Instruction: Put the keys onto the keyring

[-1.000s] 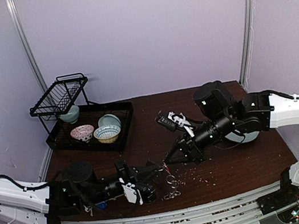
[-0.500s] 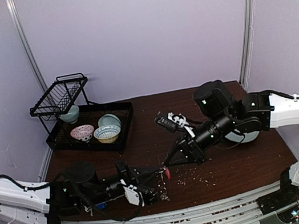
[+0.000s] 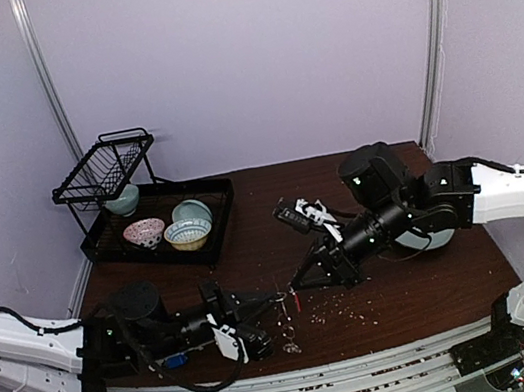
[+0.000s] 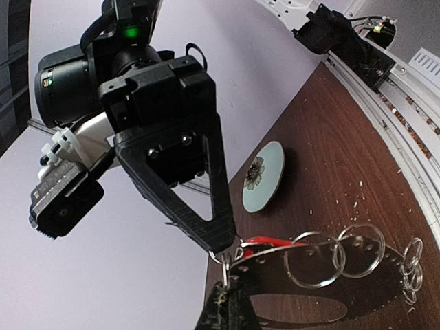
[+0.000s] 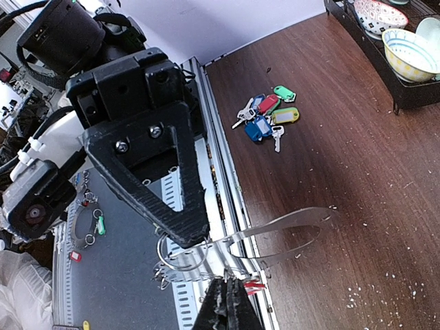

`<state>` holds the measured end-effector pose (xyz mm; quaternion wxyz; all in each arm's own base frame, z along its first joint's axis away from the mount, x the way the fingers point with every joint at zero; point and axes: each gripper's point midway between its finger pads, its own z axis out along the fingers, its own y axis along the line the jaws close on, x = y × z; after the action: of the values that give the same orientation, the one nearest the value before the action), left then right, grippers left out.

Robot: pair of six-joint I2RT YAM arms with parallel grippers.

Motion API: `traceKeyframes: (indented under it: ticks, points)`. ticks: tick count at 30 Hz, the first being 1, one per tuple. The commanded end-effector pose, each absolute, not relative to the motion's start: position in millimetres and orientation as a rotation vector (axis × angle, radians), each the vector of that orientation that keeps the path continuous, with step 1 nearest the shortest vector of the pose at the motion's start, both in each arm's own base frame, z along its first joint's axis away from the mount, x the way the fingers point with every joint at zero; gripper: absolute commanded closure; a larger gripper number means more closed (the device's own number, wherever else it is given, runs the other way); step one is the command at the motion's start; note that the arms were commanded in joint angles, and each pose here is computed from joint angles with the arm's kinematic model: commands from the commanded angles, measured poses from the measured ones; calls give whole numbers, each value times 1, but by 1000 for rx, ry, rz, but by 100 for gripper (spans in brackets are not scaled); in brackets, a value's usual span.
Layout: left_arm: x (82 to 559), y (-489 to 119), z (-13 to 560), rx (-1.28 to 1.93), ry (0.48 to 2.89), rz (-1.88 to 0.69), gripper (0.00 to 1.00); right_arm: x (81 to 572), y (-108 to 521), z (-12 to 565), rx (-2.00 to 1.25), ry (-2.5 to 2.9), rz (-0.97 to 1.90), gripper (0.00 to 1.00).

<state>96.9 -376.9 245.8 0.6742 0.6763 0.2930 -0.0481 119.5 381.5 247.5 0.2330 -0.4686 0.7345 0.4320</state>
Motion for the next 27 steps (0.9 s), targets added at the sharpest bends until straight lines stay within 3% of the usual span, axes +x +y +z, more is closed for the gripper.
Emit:
traceKeyframes:
  ticks: [1, 27]
  points:
    - [97, -378, 263, 1470, 623, -105, 100, 120, 383, 258, -1285, 1965, 1206, 100]
    - [95, -379, 266, 1465, 624, -131, 100, 119, 394, 253, -1334, 1923, 1192, 100]
